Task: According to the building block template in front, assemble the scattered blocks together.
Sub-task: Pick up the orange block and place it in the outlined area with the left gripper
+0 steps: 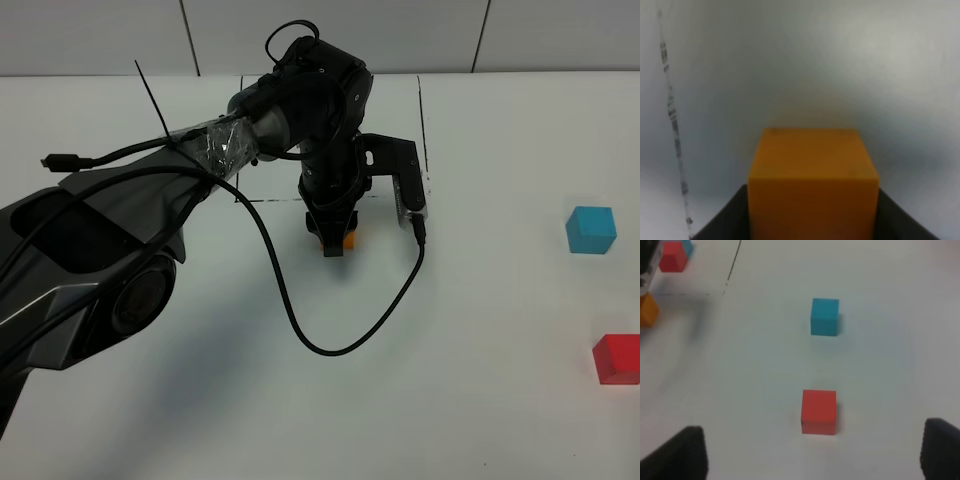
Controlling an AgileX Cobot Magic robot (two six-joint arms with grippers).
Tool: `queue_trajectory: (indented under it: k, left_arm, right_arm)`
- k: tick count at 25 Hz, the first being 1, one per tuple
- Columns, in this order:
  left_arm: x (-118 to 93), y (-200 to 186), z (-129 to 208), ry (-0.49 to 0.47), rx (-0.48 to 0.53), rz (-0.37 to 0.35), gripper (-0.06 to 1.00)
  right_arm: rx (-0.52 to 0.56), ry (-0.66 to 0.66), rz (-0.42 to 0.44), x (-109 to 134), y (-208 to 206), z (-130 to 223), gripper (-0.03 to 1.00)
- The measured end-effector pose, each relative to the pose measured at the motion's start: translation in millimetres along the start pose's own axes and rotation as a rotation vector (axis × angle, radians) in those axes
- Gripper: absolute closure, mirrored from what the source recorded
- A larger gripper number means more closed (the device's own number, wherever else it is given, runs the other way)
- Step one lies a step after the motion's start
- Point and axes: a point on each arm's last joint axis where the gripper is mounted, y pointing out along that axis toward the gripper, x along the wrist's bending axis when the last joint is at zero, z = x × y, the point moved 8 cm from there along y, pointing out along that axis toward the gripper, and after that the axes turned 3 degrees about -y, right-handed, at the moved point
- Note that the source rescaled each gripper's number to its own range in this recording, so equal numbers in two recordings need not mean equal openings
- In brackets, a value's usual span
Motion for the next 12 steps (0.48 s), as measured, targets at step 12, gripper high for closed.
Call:
queue_trajectory:
  k: [12]
  left_arm:
    - [2.4,0.3,-2.2,0.038,-0.012,-0.014,0.94]
  right_arm:
    - [0.0,0.0,0.0,0.0,0.0,0.0,0.23]
